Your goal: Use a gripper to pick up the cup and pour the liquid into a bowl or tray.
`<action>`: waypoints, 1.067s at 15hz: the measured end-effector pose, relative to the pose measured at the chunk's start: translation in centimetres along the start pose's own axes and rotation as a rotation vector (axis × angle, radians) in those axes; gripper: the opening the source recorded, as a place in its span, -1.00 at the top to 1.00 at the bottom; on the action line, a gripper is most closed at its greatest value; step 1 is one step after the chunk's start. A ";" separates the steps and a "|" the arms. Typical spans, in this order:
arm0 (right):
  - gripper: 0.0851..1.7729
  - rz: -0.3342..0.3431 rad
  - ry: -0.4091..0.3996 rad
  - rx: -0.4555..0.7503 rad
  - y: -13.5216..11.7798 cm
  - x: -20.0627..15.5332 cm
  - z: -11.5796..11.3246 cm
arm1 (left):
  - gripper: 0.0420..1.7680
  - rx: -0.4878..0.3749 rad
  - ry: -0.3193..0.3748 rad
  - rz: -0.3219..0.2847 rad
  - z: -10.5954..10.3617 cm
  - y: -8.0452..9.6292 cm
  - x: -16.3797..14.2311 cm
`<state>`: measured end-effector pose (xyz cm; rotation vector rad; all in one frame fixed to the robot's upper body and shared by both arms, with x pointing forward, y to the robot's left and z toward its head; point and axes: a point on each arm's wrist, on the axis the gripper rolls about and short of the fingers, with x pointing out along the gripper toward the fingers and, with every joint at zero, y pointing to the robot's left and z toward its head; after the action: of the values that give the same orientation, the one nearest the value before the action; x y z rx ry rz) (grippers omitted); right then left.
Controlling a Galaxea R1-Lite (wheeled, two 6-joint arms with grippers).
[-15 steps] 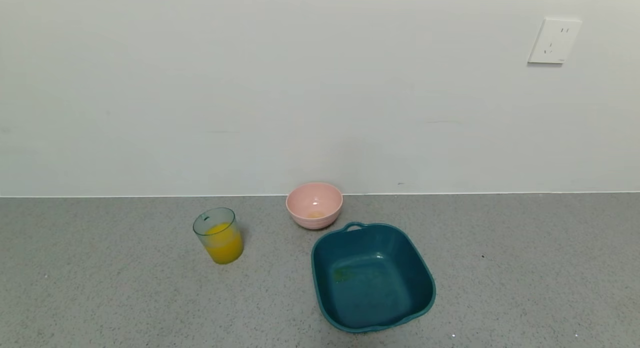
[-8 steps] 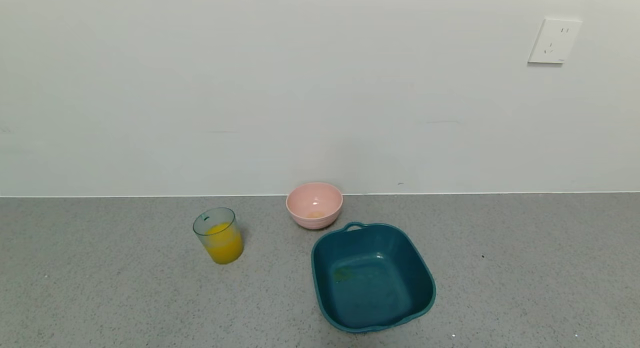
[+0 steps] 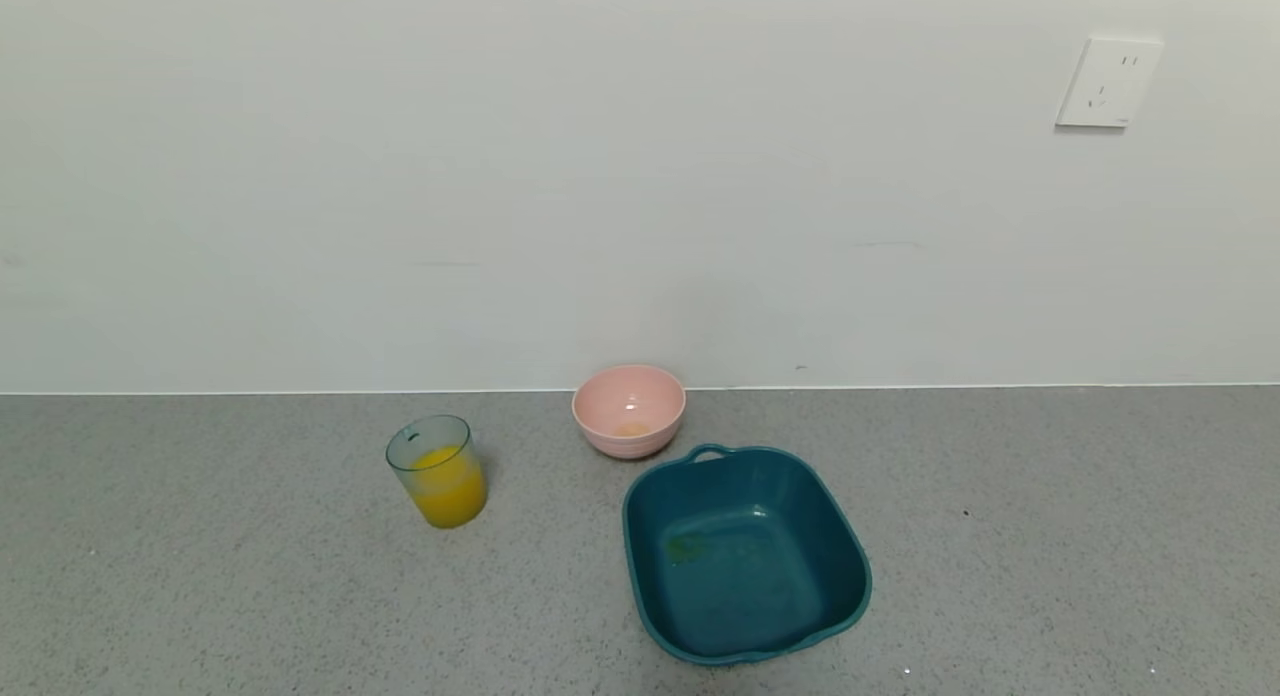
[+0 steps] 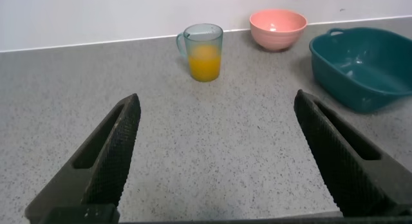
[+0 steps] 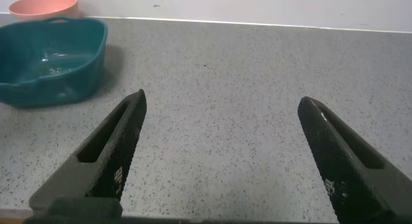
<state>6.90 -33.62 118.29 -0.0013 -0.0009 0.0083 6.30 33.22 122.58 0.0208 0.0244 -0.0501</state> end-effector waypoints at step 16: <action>-0.93 0.000 0.000 0.000 0.0 0.0 0.0 | -0.94 -0.018 0.462 -0.059 3.2 0.4 16.7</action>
<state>6.90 -33.61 118.28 -0.0013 -0.0004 0.0087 23.06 32.69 125.42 0.0134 0.4872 -0.1033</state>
